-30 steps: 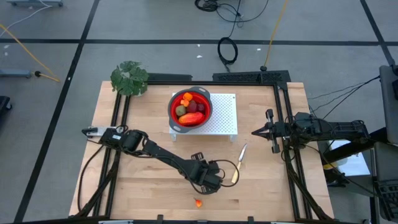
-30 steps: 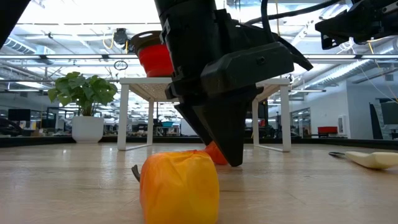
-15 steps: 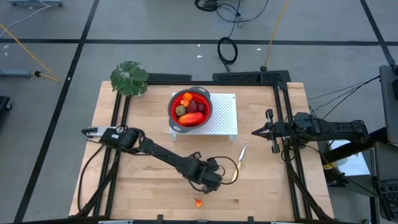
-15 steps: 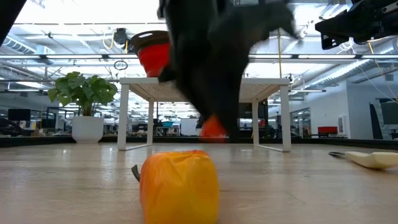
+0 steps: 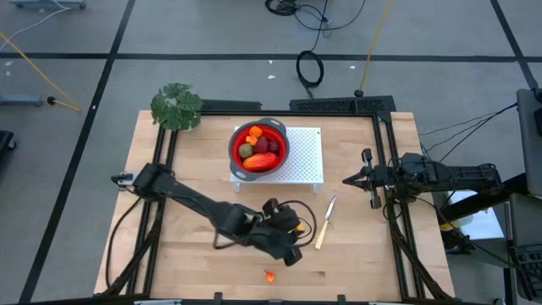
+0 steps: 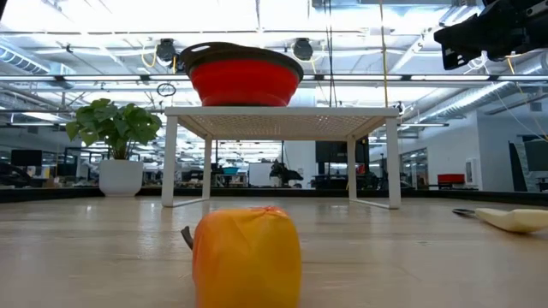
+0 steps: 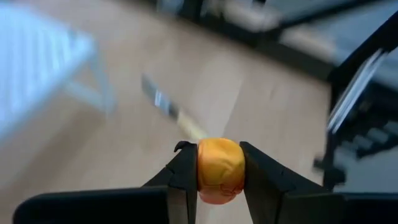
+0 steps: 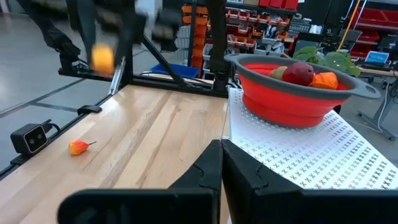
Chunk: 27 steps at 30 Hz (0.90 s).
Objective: Pick & Place Fruit
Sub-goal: Put the orange peach into the orange strainer bowl on the shelf
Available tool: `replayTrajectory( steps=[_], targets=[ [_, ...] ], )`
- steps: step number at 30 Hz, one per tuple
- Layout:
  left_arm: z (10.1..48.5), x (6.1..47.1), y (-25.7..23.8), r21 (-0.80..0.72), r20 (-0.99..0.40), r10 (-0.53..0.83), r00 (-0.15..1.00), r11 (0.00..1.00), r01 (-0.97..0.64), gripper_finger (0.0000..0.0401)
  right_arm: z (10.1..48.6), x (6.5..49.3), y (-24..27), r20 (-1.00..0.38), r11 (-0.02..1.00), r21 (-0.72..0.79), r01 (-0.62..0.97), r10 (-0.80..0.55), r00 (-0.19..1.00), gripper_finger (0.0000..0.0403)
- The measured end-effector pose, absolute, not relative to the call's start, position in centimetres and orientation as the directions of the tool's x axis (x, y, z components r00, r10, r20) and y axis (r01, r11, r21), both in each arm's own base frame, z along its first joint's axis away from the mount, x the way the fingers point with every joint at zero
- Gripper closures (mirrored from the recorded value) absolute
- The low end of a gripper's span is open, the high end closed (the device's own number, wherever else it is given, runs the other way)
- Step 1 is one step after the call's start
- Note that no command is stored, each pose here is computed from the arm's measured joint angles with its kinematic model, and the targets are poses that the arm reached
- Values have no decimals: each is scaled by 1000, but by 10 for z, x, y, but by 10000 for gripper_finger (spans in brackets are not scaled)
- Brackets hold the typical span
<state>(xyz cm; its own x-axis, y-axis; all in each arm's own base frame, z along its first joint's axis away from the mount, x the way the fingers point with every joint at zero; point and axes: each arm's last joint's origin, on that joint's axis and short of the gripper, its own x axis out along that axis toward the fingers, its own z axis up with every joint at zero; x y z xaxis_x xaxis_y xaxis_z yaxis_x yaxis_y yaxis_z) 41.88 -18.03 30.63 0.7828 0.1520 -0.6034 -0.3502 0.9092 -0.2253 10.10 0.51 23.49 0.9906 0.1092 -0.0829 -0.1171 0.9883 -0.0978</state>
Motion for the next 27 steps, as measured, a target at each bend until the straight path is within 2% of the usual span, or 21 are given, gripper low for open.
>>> replayTrajectory(
  steps=[7, 15, 27],
  targets=[
    [351, 416, -196, -127, -308, 194, 931, 962, -242, 311, 235, 101, 5, -83, 988, -97, -117, 109, 991, 403],
    [384, 415, -212, -36, -27, 120, 992, 992, -121, 311, 235, 101, 5, -83, 988, -97, -117, 109, 991, 403],
    [410, 410, -224, 169, 221, -168, 961, 977, 132, 311, 235, 101, 5, -83, 988, -99, -118, 110, 990, 403]
  ],
)
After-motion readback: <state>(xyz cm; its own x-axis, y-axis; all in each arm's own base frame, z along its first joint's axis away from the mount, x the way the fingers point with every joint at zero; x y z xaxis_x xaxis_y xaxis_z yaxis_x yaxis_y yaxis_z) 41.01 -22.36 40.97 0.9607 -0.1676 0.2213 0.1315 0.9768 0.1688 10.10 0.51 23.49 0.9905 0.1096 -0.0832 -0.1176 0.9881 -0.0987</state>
